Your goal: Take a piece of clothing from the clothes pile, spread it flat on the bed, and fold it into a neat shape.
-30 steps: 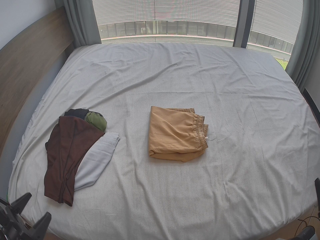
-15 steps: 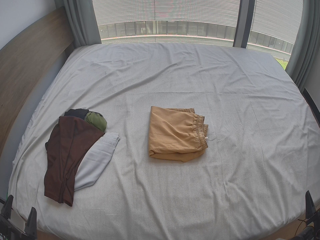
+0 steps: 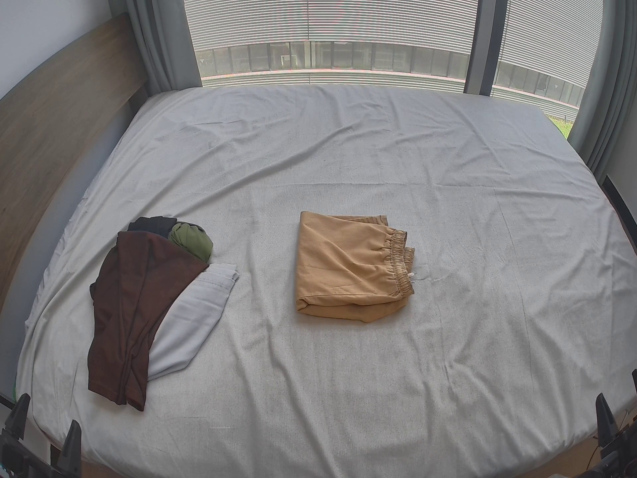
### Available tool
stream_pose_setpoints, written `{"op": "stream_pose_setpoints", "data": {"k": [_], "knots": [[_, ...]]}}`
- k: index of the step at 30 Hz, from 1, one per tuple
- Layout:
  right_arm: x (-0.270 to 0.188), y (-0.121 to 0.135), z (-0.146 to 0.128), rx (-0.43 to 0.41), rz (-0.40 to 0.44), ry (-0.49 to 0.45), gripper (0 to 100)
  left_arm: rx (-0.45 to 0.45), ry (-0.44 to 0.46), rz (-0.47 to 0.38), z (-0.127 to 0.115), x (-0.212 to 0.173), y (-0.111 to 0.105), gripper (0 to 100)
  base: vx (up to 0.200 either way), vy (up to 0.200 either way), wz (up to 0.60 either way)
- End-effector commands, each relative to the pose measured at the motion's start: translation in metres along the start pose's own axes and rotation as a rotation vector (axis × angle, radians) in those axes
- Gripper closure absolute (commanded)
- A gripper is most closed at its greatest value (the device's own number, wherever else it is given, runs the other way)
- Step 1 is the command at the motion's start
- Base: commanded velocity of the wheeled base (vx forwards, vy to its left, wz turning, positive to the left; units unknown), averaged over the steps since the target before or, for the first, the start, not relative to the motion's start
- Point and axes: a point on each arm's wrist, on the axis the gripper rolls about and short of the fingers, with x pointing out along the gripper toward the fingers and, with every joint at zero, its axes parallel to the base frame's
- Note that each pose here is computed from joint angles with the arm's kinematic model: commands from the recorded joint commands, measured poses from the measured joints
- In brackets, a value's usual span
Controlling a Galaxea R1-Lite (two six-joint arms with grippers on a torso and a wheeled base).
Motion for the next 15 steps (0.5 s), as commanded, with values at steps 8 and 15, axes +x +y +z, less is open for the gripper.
{"op": "stream_pose_setpoints", "data": {"k": [8,15], "knots": [[0.0005,0.0001,-0.0057,0.018,0.005,0.012,0,-0.015,0.011,0.007,-0.0057,0.0003,0.0001,0,0.0,0.0,0.0],[0.0005,0.0002,-0.0058,0.011,0.005,0.014,0,-0.013,0.012,0.003,-0.0056,0.0004,0.0001,0,0.0,0.0,0.0]]}}
